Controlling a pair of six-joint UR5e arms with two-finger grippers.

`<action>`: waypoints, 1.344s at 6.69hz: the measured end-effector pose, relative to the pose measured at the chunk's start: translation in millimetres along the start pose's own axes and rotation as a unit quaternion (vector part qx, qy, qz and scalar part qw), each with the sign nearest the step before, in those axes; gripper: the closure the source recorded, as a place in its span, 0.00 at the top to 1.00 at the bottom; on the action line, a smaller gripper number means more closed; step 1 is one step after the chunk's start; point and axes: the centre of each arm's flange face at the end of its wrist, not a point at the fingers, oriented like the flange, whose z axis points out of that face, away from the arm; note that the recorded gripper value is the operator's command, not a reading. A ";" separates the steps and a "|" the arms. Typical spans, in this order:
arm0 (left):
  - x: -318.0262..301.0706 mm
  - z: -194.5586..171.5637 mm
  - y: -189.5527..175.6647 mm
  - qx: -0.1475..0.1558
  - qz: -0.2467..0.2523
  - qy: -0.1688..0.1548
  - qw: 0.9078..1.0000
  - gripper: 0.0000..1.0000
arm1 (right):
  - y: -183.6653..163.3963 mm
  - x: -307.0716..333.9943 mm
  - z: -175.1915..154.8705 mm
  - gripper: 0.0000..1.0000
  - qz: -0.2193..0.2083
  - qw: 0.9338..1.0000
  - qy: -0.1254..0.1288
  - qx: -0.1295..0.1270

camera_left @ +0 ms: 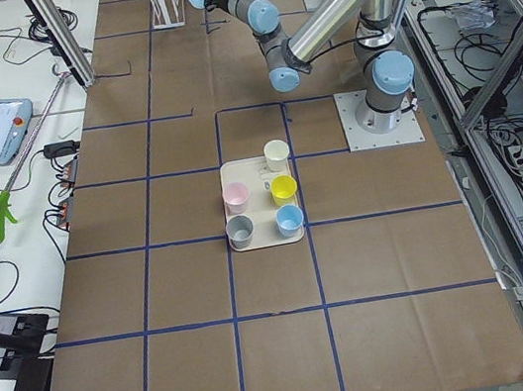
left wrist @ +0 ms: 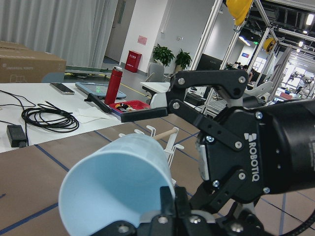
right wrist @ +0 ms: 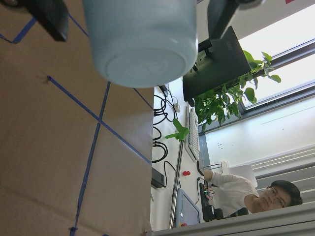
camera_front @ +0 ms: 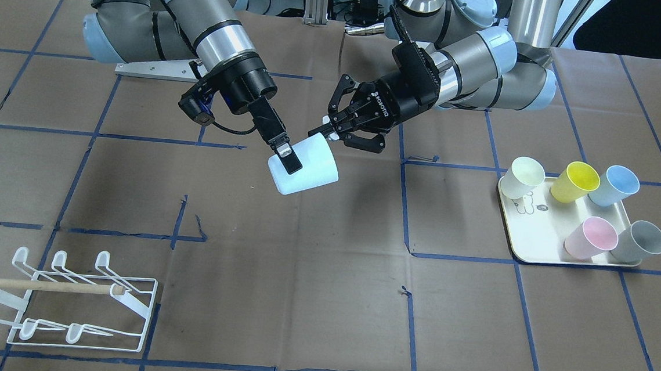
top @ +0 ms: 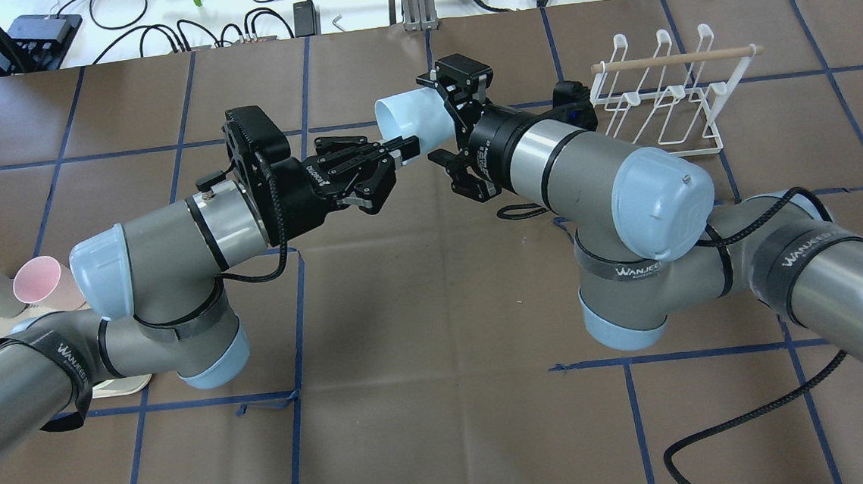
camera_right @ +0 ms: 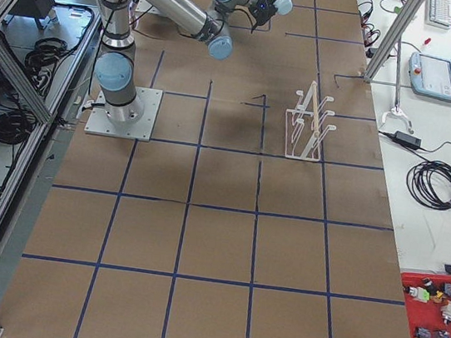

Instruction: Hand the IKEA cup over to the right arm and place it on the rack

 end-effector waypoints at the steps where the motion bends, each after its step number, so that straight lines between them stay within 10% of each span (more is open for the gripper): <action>1: 0.0 0.0 0.0 0.000 0.000 0.000 1.000 0.04 | -0.3 1.4 1.5 0.98 0.000 1.000 0.002 0.000; 5: -0.1 0.1 -1.1 0.001 0.002 0.000 1.000 0.05 | 1.9 -0.8 2.0 0.98 -0.020 1.000 0.001 -0.002; 9: -0.8 0.2 -1.0 0.001 0.002 -0.003 1.000 0.07 | 2.0 0.3 3.3 0.59 -0.017 1.000 0.011 -0.004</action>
